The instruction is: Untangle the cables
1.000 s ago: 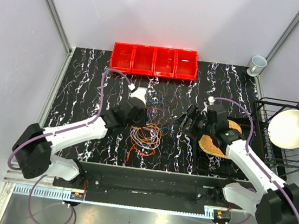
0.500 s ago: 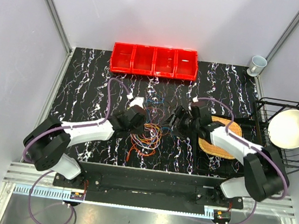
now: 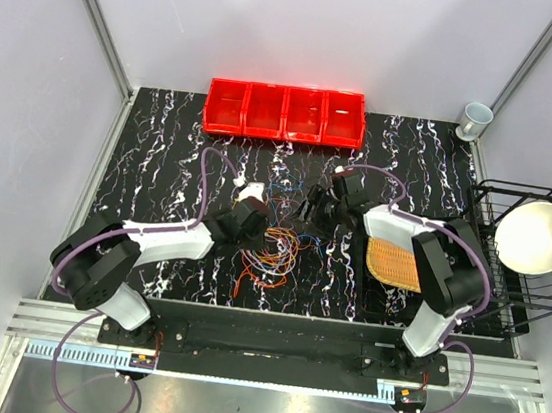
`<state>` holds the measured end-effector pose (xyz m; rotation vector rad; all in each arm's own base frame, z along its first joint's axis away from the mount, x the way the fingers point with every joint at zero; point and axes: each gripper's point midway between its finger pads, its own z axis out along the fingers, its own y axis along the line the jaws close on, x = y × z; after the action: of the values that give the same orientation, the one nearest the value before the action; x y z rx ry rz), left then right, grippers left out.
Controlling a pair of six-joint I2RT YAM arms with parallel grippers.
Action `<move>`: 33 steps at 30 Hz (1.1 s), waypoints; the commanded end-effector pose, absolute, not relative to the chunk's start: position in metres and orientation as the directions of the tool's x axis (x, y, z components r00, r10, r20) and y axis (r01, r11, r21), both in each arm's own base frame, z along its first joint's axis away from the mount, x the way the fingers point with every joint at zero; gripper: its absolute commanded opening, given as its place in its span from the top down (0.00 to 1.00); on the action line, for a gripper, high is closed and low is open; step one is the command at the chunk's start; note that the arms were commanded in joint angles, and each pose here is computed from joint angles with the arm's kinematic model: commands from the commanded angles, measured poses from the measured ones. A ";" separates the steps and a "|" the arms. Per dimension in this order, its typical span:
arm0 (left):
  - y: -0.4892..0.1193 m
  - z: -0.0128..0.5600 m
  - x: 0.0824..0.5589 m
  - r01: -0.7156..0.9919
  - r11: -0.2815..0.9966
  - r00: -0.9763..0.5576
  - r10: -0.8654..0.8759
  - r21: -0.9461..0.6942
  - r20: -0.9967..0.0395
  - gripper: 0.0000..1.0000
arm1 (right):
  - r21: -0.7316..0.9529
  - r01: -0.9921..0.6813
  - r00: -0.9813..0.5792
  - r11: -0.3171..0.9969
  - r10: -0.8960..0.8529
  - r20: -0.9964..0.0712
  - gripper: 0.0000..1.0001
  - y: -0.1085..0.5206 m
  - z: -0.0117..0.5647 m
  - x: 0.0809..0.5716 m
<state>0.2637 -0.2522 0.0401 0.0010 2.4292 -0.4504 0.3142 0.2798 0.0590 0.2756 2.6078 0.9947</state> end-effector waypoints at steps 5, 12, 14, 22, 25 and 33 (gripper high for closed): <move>-0.260 0.047 0.272 0.095 0.910 -0.762 -0.195 -0.404 -0.618 1.00 | 0.684 -0.018 -0.938 0.729 0.225 -0.265 0.32 0.304 0.056 0.325; -0.267 0.028 0.266 0.048 0.875 -0.784 -0.266 -0.482 -0.561 1.00 | 0.728 -0.034 -0.946 0.684 0.213 -0.244 0.32 0.321 0.064 0.325; -0.266 0.020 0.265 0.040 0.883 -0.795 -0.255 -0.468 -0.550 1.00 | 0.733 -0.029 -0.951 0.680 0.207 -0.230 0.32 0.324 0.062 0.324; -0.266 0.013 0.266 0.032 0.890 -0.800 -0.250 -0.455 -0.546 1.00 | 0.756 -0.061 -0.946 0.652 0.204 -0.253 0.33 0.337 0.072 0.331; -0.264 0.011 0.267 0.027 0.894 -0.800 -0.249 -0.446 -0.546 1.00 | 0.757 -0.060 -0.946 0.650 0.204 -0.251 0.33 0.339 0.076 0.332; -0.262 0.010 0.269 0.024 0.897 -0.794 -0.251 -0.441 -0.553 1.00 | 0.753 -0.050 -0.954 0.656 0.190 -0.230 0.33 0.337 0.076 0.323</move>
<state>0.2666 -0.2666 0.0180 -0.1526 2.4196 -0.6094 0.3242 0.3245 0.0557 0.1641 2.6236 1.1223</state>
